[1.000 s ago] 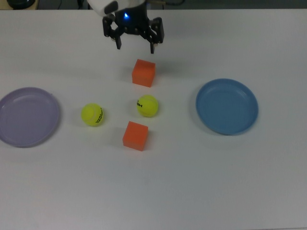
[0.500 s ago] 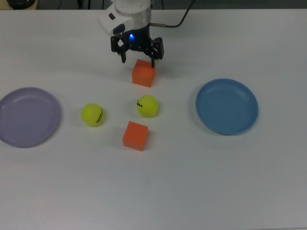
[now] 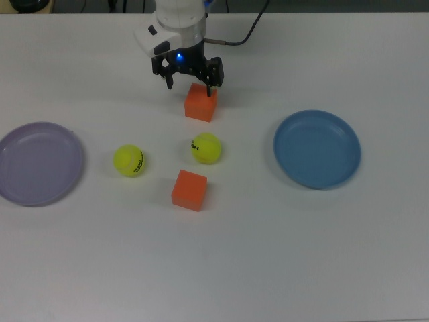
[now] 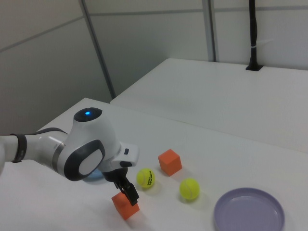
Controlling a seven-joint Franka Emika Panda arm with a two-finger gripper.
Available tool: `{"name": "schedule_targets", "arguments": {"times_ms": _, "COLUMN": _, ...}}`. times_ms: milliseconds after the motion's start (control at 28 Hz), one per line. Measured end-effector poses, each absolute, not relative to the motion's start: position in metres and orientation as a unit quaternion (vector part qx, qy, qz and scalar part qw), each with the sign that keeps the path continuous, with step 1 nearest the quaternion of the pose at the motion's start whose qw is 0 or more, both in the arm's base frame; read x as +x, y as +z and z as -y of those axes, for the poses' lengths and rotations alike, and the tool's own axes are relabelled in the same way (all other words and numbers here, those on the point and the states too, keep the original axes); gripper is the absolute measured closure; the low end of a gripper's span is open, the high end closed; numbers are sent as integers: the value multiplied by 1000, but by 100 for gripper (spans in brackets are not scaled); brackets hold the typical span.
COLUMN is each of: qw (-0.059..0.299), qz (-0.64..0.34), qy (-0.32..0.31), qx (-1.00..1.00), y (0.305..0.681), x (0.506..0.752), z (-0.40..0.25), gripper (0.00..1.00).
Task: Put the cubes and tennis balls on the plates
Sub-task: 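Close the gripper on the orange cube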
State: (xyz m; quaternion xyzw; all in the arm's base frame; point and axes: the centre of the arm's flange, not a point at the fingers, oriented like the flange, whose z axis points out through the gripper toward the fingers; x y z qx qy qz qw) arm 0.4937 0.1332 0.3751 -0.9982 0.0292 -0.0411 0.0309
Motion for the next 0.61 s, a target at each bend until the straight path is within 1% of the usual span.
{"name": "schedule_targets", "arguments": {"times_ms": 250, "qw": 33, "qz": -30, "qy": -41, "qx": -998, "y": 362, "x": 494, "z": -133, "gripper": 0}}
{"name": "schedule_targets", "arguments": {"times_ms": 607, "qw": 32, "qz": -30, "qy": -34, "qx": -998, "y": 355, "x": 493, "z": -133, "gripper": 0}}
